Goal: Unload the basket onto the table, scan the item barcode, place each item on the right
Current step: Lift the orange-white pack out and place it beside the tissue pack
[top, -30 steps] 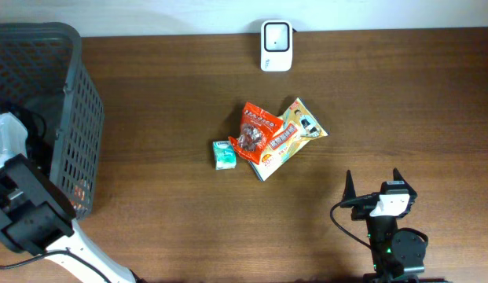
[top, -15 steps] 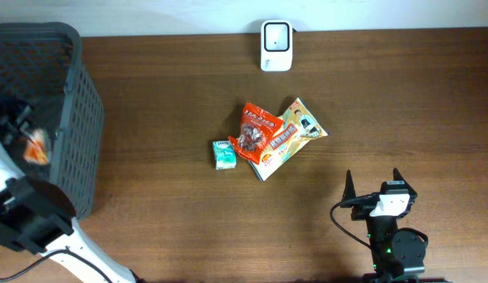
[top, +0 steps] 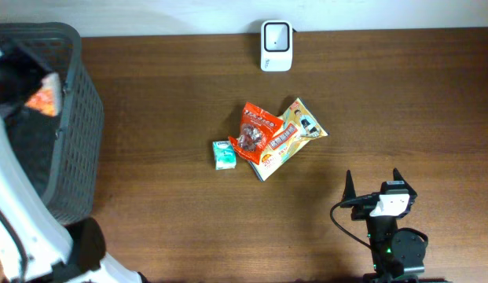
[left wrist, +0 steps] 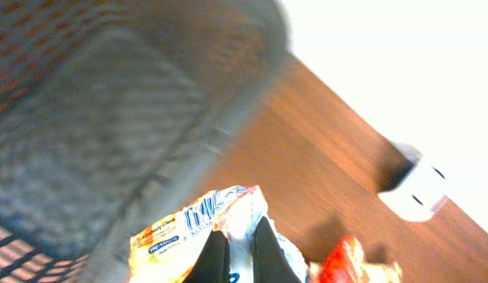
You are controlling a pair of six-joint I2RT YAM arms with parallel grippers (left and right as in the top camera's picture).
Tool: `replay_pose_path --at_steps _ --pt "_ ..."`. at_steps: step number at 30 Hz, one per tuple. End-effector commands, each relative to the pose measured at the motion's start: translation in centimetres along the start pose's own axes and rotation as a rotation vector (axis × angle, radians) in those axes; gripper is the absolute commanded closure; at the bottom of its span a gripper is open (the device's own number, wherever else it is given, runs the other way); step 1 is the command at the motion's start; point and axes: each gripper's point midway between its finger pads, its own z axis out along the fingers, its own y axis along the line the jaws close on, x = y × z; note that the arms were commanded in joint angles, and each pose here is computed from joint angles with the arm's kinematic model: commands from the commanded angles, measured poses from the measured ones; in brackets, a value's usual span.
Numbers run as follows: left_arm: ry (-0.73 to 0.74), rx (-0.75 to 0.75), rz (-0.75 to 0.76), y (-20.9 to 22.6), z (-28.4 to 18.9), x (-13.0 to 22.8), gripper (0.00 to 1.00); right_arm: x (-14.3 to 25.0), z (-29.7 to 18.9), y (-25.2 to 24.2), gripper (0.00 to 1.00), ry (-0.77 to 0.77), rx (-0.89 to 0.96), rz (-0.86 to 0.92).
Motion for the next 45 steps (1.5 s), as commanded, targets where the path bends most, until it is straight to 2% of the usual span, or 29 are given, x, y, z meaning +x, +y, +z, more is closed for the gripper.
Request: replay_pose_path --at_steps 1,4,7,12,16,22,23,24,25,26,27,29,33,34,36,38,40,42,45 --pt "0.042 0.108 0.14 -5.2 -0.9 3.1 1.0 0.3 0.0 0.3 0.02 0.006 -0.012 -0.007" --pt "0.153 0.154 0.257 -9.2 0.7 7.3 1.0 0.3 0.0 0.3 0.02 0.006 -0.012 -0.007" --pt "0.306 0.132 0.391 -12.4 4.3 13.0 1.0 0.3 0.0 0.3 0.02 0.006 -0.012 -0.007" --pt "0.496 0.064 0.565 -15.1 11.4 22.2 1.0 0.3 0.0 0.3 0.02 0.006 -0.012 -0.007" --pt "0.513 -0.045 0.652 -14.5 16.6 26.0 1.0 0.3 0.0 0.3 0.02 0.007 -0.012 -0.007" --pt "0.513 -0.162 0.694 -13.3 22.2 27.6 0.98 0.3 0.0 0.3 0.02 0.006 -0.012 -0.007" --pt "0.52 -0.168 0.695 -13.2 23.0 28.0 0.93 0.3 0.0 0.3 0.02 0.006 -0.012 -0.007" --pt "0.528 -0.175 0.697 -13.1 23.6 28.4 0.82 0.3 0.0 0.3 0.02 0.006 -0.012 -0.007" --pt "0.536 -0.182 0.7 -13.0 24.0 28.6 0.57 0.3 0.0 0.3 0.02 0.007 -0.012 -0.007" --pt "0.544 -0.189 0.702 -12.8 24.3 28.9 0.43 0.3 0.0 0.3 0.02 0.006 -0.012 -0.007" --pt "0.547 -0.191 0.704 -12.8 24.4 29.0 0.29 0.3 0.0 0.3 0.02 0.006 -0.012 -0.007" --pt "0.544 -0.189 0.703 -12.9 24.3 28.9 0.19 0.3 0.0 0.3 0.02 0.007 -0.012 -0.007" --pt "0.526 -0.173 0.698 -13.8 22.9 27.6 0.18 0.3 0.0 0.3 0.02 0.006 -0.012 -0.007" --pt "0.512 -0.162 0.692 -14.4 21.8 26.6 0.14 0.3 0.0 0.3 0.02 0.007 -0.012 -0.007" --pt "0.483 -0.141 0.674 -15.3 19.6 24.4 0.13 0.3 0.0 0.3 0.02 0.006 -0.012 -0.007" --pt "0.432 -0.107 0.642 -16.0 16.2 21.3 0.12 0.3 0.0 0.3 0.02 0.007 -0.012 -0.007" --pt "0.358 -0.041 0.629 -17.0 13.3 18.5 0.01 0.3 0.0 0.3 0.02 0.006 -0.012 -0.007" --pt "0.277 0.037 0.671 -18.1 11.0 16.5 0.01 0.3 0.0 0.3 0.02 0.006 -0.012 -0.007" --pt "0.158 0.051 0.65 -17.9 7.8 13.6 0.01 0.3 0.0 0.3 0.02 0.006 -0.012 -0.007"
